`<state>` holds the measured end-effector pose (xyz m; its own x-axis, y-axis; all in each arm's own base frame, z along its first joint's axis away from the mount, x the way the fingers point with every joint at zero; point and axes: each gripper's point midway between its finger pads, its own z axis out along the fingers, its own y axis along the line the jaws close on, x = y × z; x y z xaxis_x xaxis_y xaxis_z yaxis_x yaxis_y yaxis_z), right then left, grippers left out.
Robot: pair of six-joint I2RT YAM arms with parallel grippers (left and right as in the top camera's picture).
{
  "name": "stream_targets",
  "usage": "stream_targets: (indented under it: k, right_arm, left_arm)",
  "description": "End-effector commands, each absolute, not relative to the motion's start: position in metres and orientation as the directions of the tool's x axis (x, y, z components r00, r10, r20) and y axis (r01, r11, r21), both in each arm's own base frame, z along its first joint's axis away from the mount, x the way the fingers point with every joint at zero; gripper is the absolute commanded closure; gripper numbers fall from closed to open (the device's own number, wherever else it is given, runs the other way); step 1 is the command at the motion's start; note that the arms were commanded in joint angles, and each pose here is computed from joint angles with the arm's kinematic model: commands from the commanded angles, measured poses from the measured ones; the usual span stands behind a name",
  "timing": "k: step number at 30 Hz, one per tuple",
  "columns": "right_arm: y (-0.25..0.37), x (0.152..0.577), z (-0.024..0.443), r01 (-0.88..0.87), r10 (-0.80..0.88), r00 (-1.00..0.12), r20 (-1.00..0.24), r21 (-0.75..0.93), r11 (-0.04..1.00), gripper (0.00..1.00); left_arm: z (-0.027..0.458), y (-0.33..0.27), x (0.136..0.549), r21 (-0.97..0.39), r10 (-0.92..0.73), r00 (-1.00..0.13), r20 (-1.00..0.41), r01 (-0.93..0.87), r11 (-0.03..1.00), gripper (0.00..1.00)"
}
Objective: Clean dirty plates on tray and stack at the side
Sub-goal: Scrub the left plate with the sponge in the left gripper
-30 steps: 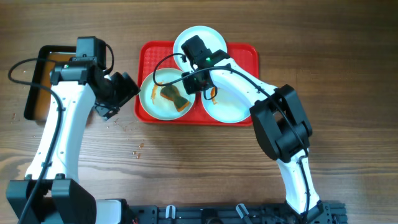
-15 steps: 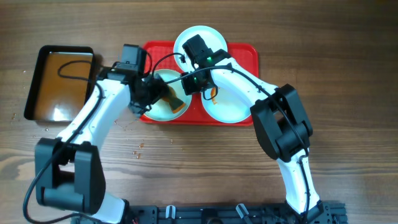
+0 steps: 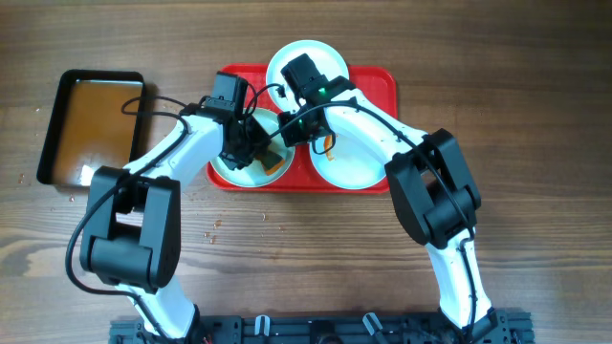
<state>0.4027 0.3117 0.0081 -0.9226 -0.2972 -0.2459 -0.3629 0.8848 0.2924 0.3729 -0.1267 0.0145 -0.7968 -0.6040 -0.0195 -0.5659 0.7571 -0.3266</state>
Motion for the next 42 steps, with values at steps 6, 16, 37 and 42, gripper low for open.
stream_targets:
  k: [6,16,37,42]
  right_arm:
    - [0.314,0.394,-0.007,-0.360,-0.308,-0.929,-0.204,0.312,0.879,0.96]
    - [0.315,0.395,-0.007,-0.363,-0.308,-0.927,-0.212,0.313,0.878,0.95]
    - [0.314,0.395,-0.007,-0.391,-0.336,-0.916,-0.218,0.305,0.868,0.95]
    - [0.315,0.395,-0.007,-0.392,-0.335,-0.916,-0.222,0.305,0.868,0.95]
  left_arm:
    - [0.002,-0.124,0.363,-0.276,-0.597,-0.802,-0.004,-0.573,0.772,0.96]
    - [0.020,-0.147,0.371,-0.408,-0.438,-0.898,-0.028,-0.390,0.826,0.96]
    - [0.015,-0.007,0.377,0.426,-0.025,-0.954,-0.298,-0.157,0.891,0.96]
    - [0.040,-0.046,0.400,0.209,-0.049,-0.933,-0.356,-0.131,0.969,0.96]
